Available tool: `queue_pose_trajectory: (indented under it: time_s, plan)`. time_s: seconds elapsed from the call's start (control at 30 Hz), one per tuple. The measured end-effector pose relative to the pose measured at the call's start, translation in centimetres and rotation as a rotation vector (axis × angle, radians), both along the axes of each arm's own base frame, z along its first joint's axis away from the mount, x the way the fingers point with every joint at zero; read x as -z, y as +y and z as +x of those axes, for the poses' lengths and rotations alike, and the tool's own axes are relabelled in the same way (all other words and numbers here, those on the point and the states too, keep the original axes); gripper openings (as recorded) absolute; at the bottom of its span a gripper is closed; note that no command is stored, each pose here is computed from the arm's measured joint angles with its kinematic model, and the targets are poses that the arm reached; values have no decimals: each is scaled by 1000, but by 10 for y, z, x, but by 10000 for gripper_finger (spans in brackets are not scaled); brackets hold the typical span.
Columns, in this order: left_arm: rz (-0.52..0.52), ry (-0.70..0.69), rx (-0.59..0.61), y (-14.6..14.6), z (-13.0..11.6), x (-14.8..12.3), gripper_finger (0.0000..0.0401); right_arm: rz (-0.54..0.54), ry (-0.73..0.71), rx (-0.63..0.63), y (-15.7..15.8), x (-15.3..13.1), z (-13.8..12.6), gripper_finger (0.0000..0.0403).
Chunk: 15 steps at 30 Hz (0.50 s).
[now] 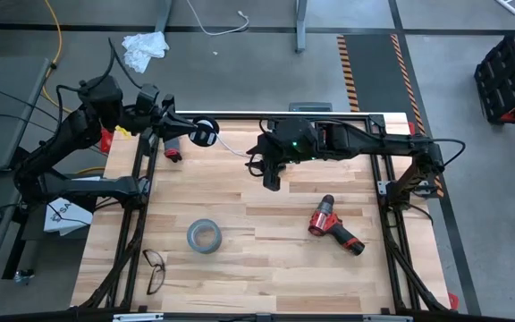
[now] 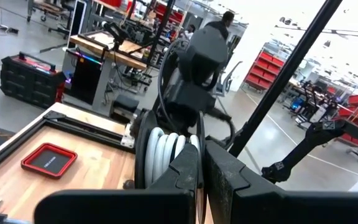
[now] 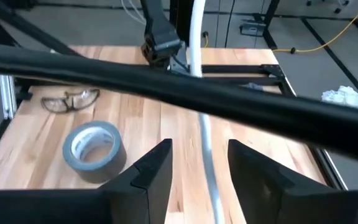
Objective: Coil cords
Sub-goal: Coil the white wire onto the black spool
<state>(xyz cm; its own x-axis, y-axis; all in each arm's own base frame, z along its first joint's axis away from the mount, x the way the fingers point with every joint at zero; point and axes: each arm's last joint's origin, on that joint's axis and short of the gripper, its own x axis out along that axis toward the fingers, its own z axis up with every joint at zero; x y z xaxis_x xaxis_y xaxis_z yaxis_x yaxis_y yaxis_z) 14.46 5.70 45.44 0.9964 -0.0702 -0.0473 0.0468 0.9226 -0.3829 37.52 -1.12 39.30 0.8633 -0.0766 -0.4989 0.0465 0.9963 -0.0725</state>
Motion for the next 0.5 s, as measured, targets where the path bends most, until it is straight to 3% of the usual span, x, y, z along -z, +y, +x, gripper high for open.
queue_pose_trajectory:
  time_s: [0.5]
  plan:
    - [-1,27,-41,-1,-4,-3,5,-39,13,36,-1,1,-1,138]
